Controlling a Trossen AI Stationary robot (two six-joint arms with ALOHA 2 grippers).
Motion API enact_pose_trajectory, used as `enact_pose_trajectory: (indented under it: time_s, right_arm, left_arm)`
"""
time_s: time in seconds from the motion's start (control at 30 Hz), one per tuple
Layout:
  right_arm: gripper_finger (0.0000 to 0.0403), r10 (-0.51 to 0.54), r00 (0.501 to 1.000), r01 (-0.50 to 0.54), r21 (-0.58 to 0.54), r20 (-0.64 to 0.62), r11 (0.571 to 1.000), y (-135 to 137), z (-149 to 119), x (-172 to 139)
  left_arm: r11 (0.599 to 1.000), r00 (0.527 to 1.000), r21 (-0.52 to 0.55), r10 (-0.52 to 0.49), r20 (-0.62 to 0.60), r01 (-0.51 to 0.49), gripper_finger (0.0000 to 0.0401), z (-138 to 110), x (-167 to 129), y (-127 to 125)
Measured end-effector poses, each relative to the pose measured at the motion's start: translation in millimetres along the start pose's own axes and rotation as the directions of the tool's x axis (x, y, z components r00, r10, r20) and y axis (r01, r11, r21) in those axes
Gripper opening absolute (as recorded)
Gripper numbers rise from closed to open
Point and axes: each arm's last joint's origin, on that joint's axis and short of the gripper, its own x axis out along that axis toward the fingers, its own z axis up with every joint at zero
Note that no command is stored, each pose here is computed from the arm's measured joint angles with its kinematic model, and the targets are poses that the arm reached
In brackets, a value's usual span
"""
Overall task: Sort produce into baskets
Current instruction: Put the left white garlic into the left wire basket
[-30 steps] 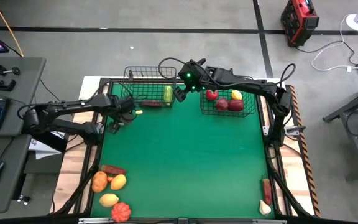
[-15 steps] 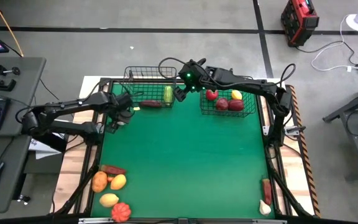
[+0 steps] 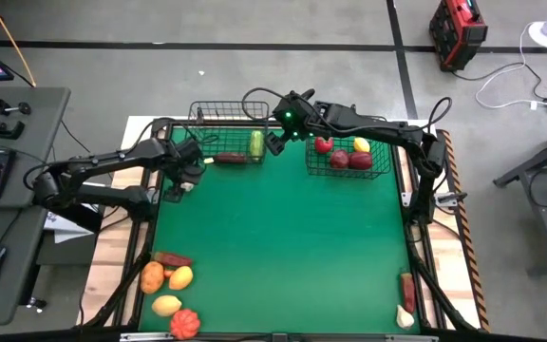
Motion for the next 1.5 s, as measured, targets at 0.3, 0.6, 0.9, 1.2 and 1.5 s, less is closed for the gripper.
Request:
enact_pose_trajectory:
  time_s: [0.3, 0.6, 0.9, 1.2, 1.5]
  right_arm:
    - [0.0369, -0.016, 1.000, 0.016, -0.017, 0.005, 1.000, -1, 0, 0]
    - [0.0369, -0.016, 1.000, 0.016, -0.023, 0.005, 1.000, -1, 0, 0]
    - [0.0369, -0.016, 1.000, 0.016, -0.043, 0.006, 0.999, -1, 0, 0]
    - [0.0369, -0.018, 1.000, 0.018, -0.058, -0.001, 0.998, -1, 0, 0]
    - [0.0369, -0.023, 1.000, 0.022, -0.051, -0.002, 0.998, -4, 0, 1]
  left_arm:
    - [0.993, 0.991, -0.065, 0.100, 0.089, -0.094, 0.0286, 9, -30, 10]
    - [0.874, 0.981, -0.478, 0.160, 0.114, -0.087, 0.0286, -5, -48, -3]
    - [0.844, 0.967, -0.506, 0.246, 0.066, -0.180, 0.0286, -13, -50, -3]
    - [0.985, 0.990, -0.107, 0.136, -0.024, -0.138, 0.0282, -22, -12, -14]
    - [0.977, 0.978, 0.067, 0.206, -0.037, -0.203, 0.0193, -20, -11, -12]
